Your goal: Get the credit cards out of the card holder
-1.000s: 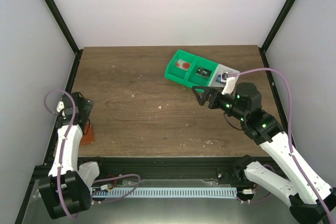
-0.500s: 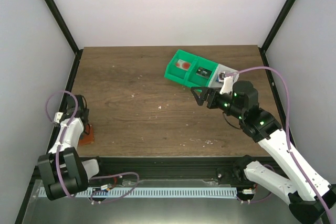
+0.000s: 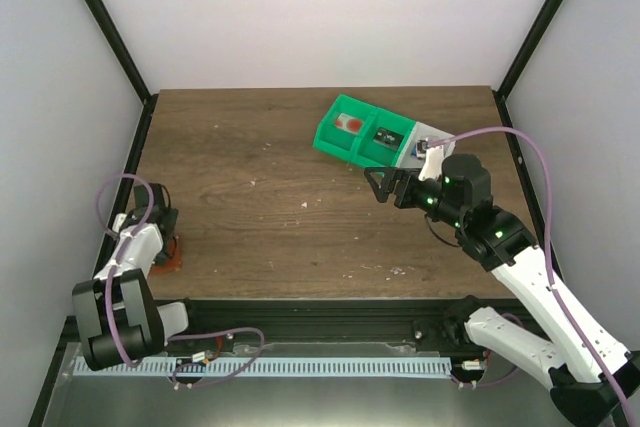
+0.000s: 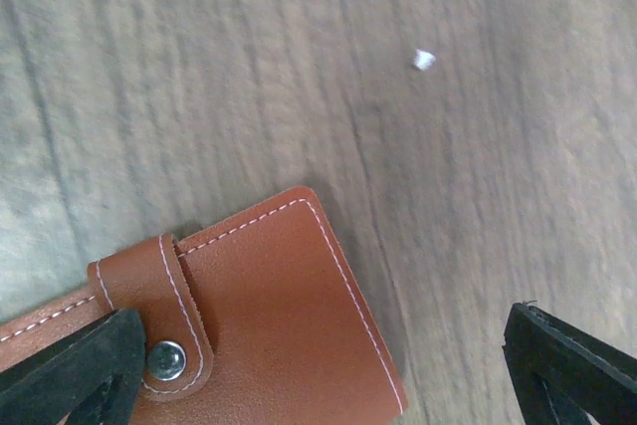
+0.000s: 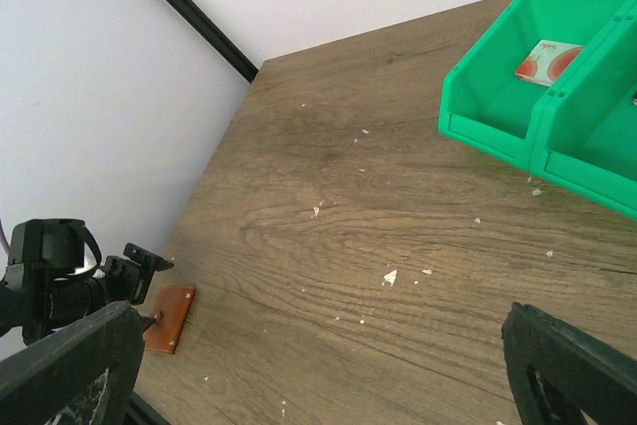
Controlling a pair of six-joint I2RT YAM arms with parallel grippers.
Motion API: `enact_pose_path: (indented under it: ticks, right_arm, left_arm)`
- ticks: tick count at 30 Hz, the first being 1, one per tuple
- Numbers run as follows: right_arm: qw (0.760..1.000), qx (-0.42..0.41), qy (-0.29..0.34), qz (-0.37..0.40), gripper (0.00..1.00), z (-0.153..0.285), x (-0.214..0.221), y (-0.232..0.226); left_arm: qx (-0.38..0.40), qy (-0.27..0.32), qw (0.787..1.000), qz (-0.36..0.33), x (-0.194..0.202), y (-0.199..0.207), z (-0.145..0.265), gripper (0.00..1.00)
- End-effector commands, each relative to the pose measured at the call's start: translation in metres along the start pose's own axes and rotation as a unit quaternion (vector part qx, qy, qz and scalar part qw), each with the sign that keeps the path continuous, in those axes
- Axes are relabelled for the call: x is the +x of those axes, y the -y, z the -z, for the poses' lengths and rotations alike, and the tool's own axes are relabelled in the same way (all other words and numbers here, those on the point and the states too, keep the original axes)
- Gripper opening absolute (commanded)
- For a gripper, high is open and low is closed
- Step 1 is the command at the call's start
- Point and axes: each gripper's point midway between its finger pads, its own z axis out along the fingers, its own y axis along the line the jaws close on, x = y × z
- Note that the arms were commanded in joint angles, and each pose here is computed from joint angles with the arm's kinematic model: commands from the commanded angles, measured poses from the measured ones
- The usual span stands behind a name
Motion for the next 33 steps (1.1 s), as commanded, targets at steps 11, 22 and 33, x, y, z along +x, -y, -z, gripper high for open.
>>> enact_pose_path:
  ticks: [11,22,33]
  right_arm:
    - [1.000,0.001,0.019,0.008,1.00,0.008,-0.012,-0.004]
    - [1.000,0.003,0.013,-0.001,1.00,0.007,-0.008,-0.002]
    - [1.000,-0.003,-0.004,-0.016,1.00,-0.001,0.003,0.001]
  left_arm:
    - [0.081,-0.101,0.990,-0.060,0.088,0.045,0.010,1.00]
    - [0.117,-0.154,0.974,-0.116,0.161,0.066,0.036,1.00]
    - [0.179,-0.199,0.941,-0.208,0.210,0.095,0.093,0.98]
